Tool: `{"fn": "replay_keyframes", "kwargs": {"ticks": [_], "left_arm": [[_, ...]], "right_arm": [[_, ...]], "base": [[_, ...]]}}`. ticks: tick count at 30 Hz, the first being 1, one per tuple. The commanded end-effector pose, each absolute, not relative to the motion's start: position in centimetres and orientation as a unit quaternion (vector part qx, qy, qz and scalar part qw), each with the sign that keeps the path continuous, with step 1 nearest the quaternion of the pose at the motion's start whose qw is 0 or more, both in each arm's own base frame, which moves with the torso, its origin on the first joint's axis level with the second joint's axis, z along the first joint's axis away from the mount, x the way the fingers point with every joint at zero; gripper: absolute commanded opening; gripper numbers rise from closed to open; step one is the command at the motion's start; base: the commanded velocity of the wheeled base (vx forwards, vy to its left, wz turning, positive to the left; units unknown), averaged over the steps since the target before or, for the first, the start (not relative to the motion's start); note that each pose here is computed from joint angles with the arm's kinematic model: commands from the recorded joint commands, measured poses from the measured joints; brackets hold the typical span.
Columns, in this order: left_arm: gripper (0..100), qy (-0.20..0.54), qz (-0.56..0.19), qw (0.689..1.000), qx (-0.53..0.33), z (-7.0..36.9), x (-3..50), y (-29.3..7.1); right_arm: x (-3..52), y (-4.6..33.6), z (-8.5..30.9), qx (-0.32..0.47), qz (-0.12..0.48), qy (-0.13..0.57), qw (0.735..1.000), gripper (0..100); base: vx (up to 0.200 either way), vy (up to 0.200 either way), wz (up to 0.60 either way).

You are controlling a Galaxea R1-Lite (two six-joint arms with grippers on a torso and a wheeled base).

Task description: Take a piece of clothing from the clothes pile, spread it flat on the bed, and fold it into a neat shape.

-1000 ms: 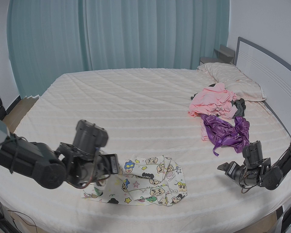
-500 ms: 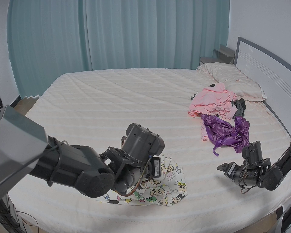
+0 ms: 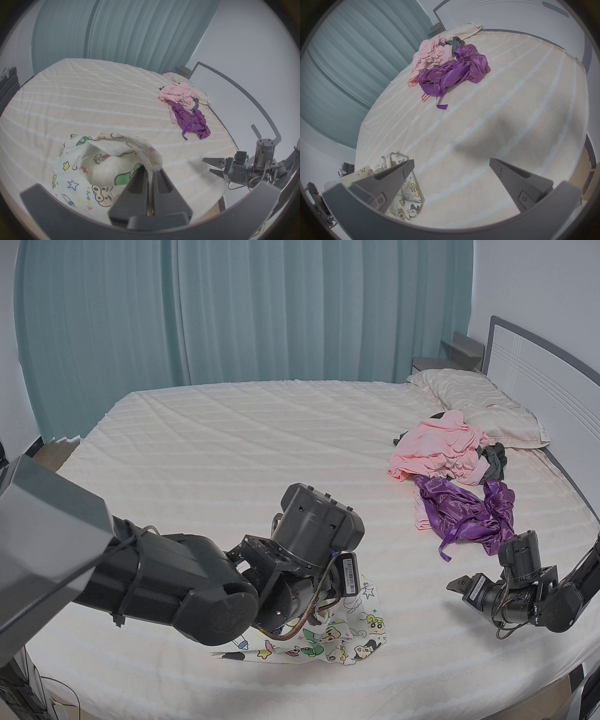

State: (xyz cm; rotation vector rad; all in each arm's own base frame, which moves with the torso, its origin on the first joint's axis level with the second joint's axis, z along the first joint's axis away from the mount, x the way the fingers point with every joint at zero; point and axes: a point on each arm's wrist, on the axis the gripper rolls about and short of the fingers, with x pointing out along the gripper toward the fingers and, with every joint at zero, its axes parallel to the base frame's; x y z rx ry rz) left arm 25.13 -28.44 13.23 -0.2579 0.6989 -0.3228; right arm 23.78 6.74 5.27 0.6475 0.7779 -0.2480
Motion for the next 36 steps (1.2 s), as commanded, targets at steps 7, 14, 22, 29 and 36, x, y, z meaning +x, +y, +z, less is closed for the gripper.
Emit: {"fn": "replay_keyframes", "kwargs": {"ticks": [7,14,22,29,36], "left_arm": [[100,0.344,-0.167,0.913,-0.144,13.5,25.0,-28.8],[100,0.347,-0.164,0.909,-0.166,13.6,24.8,-29.2],[100,0.366,-0.128,0.906,-0.168,13.3,23.7,-25.2],[100,0.396,-0.074,0.881,-0.246,12.1,20.8,-15.3],[100,0.399,-0.05,0.871,-0.283,8.4,18.3,-11.7]], "right_arm": [[23.8,6.8,5.2,0.309,-0.119,0.373,0.867,100],[23.8,6.8,5.1,0.308,-0.12,0.375,0.866,100],[23.8,6.8,5.2,0.31,-0.115,0.375,0.866,100],[23.6,7.1,5.0,0.306,-0.112,0.381,0.865,100],[23.5,7.4,5.0,0.306,-0.106,0.383,0.865,100]], "base": [[0.0,0.0,0.0],[0.0,0.0,0.0],[0.0,0.0,0.0],[0.0,0.0,0.0],[0.0,0.0,0.0]]}}
